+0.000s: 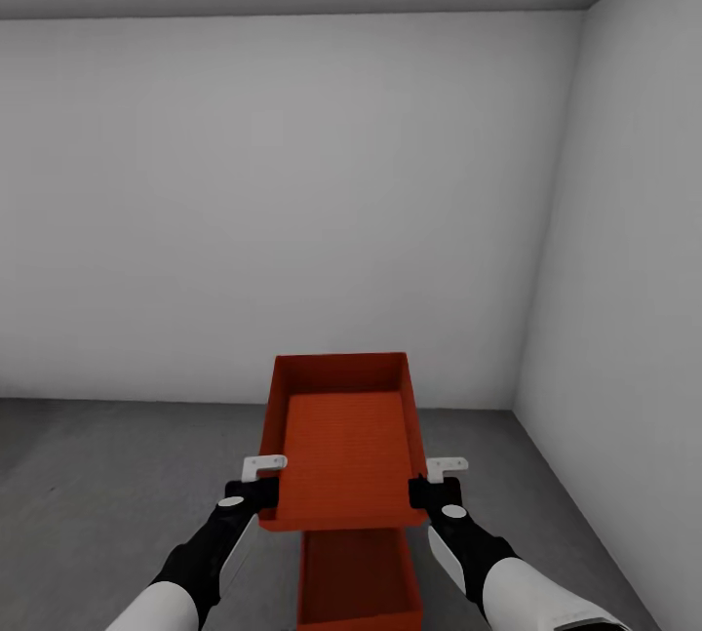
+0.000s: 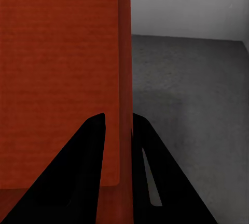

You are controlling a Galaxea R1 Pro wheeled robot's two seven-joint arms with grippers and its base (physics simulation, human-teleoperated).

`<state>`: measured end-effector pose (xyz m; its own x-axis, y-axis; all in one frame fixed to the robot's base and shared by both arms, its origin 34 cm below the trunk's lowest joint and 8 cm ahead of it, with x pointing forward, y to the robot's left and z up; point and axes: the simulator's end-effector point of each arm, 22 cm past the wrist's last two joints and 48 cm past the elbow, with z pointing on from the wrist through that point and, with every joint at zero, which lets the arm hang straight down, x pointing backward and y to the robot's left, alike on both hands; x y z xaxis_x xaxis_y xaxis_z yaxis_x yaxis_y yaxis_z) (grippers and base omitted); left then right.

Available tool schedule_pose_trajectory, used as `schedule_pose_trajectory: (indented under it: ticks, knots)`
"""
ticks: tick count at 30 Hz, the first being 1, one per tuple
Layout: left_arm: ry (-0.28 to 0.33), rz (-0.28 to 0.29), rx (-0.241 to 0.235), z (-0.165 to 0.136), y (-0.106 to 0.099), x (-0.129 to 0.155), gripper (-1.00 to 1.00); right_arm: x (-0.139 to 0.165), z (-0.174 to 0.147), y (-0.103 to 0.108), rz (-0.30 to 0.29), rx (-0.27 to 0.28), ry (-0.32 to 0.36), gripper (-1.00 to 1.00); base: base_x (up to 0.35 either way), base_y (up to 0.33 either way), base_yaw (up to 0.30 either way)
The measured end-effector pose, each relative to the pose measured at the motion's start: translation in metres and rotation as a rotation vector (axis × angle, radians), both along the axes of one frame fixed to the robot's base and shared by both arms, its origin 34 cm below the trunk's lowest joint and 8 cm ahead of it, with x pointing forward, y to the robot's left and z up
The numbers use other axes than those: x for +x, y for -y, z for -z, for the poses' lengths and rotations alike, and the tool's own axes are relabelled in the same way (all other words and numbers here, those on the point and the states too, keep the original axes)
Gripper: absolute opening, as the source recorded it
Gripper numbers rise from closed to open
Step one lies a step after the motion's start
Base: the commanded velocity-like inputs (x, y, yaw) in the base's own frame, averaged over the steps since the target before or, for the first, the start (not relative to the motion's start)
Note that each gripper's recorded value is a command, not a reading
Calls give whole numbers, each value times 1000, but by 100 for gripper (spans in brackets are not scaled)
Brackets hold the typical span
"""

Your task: Move the two storage containers from the living room to the garage. In the garage, place one container on the floor and stack the other container on top of it (either order is fine).

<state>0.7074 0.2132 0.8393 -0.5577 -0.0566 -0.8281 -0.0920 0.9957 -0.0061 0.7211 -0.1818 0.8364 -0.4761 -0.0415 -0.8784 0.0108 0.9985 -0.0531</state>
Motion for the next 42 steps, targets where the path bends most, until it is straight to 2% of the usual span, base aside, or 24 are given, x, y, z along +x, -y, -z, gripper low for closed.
schedule_pose_trajectory:
  ticks: [42]
  knots:
    - [-67, -1, 1, 38, 1, -6, -100, -6, 39, 1, 0, 2, -66, -100, 0, 0, 0]
